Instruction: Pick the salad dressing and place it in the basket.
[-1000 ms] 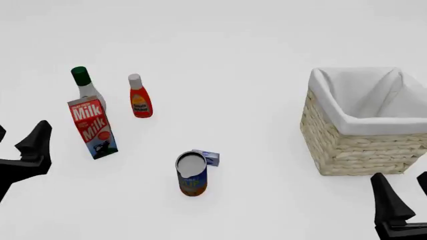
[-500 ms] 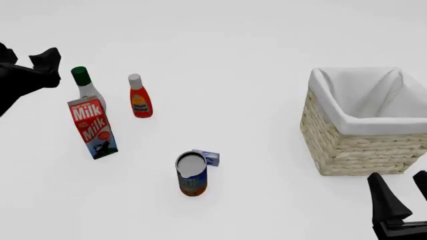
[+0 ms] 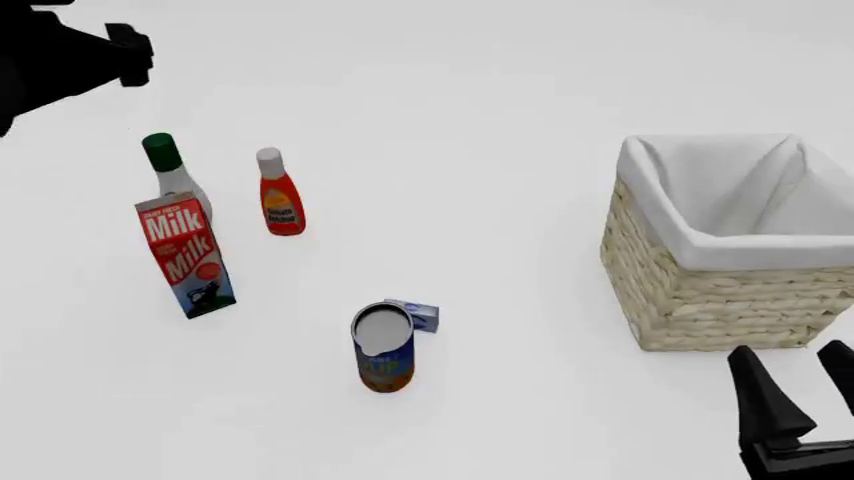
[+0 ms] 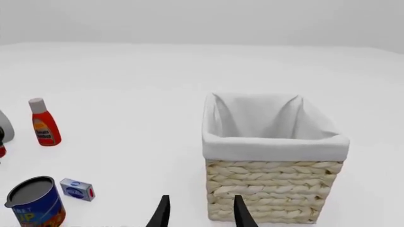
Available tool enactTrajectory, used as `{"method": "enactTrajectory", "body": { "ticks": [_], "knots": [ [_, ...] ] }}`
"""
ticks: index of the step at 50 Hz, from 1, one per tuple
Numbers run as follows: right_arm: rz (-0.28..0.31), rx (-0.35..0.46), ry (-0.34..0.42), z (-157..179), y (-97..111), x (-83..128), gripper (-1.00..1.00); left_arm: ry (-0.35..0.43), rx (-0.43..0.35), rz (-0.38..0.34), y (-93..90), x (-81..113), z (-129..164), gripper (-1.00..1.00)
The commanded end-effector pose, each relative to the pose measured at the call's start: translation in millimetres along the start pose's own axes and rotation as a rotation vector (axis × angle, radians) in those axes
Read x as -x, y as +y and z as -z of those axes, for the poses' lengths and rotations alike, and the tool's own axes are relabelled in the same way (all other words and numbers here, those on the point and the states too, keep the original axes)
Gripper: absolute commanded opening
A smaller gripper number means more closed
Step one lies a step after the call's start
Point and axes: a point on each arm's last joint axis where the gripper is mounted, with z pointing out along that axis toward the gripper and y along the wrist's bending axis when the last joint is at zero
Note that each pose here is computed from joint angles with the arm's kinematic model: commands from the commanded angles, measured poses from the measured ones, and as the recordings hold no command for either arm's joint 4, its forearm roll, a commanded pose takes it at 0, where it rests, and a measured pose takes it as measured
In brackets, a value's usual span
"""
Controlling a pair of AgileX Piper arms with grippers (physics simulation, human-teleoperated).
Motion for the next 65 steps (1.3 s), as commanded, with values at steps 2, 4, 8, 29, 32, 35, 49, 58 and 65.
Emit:
{"method": "enactTrajectory", "body": {
  "ticks": [2,4,8,29,32,35,49,58,65],
  "knots": [
    [0.001,0.003,0.009,-1,0,-1,1.0,0.061,0.043,0.026,17.6,9.9,-44,1.0],
    [0.001,0.001,0.01,-1,0,-2,1.0,0.066,0.049,0.028,20.1,9.6,-50,1.0],
    [0.0,0.001,0.015,-2,0,-2,1.0,0.073,0.066,0.036,27.7,10.4,-60,1.0],
    [0.001,0.009,0.019,0,1,-3,1.0,0.128,0.132,0.078,61.1,-7.1,-104,1.0],
    [-0.001,0.01,0.019,1,1,-3,1.0,0.134,0.134,0.078,62.7,-11.5,-109,1.0],
    [-0.001,0.012,0.019,1,1,-3,1.0,0.14,0.129,0.077,60.7,-15.4,-114,1.0],
    [-0.002,0.014,0.018,3,1,-4,1.0,0.172,0.122,0.07,59.8,-36.1,-136,1.0],
    [-0.005,0.02,0.019,2,1,-4,1.0,0.194,0.117,0.068,58.2,-48.9,-147,1.0],
    [-0.005,0.022,0.022,3,1,-4,1.0,0.21,0.111,0.055,56.5,-57.2,-155,1.0]
  ]
}}
